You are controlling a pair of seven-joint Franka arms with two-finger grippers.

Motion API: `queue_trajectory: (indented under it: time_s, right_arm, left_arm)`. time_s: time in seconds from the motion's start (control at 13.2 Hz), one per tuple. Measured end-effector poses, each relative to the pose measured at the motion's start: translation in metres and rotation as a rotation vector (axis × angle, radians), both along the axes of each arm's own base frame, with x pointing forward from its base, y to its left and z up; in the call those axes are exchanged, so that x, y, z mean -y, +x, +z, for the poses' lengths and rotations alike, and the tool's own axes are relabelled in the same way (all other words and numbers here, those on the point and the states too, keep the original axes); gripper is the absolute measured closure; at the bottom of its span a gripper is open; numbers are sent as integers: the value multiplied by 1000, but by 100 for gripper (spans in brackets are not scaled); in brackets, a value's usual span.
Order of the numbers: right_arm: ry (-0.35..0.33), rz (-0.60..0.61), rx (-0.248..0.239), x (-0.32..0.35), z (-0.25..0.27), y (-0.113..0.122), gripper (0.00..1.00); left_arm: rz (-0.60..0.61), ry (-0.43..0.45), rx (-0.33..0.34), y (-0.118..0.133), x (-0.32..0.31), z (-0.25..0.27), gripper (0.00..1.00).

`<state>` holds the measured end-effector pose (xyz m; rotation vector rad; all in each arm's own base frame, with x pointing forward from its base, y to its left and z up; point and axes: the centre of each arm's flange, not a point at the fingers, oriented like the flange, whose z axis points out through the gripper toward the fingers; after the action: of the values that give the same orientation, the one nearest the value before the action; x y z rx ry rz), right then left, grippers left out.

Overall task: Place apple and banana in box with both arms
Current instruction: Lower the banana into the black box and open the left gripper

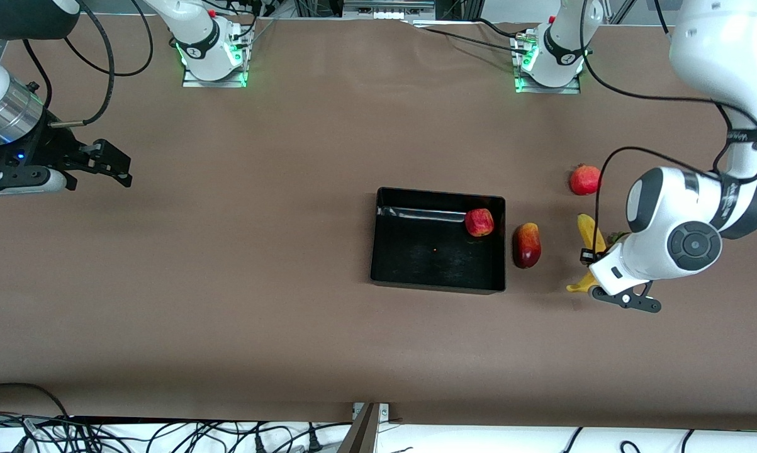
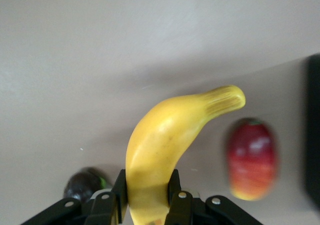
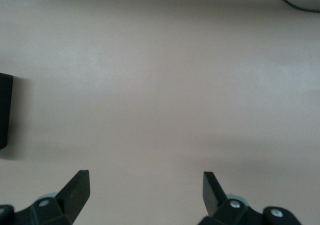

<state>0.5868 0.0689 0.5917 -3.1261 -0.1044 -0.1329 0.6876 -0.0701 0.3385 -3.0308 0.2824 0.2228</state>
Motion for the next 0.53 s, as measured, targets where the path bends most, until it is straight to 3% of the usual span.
queue_trajectory:
  time_s: [0.15, 0.38, 0.53]
  right_arm:
    - [0, 0, 0, 0, 0, 0, 0]
    - [1, -1, 10, 0, 1, 1, 0]
    - [2, -1, 11, 1, -1, 3, 0]
  left_arm:
    - [60, -28, 8, -10, 81, 12, 65]
    - [77, -39, 43, -41, 207, -17, 65]
    - [72, -61, 74, -53, 253, -43, 65]
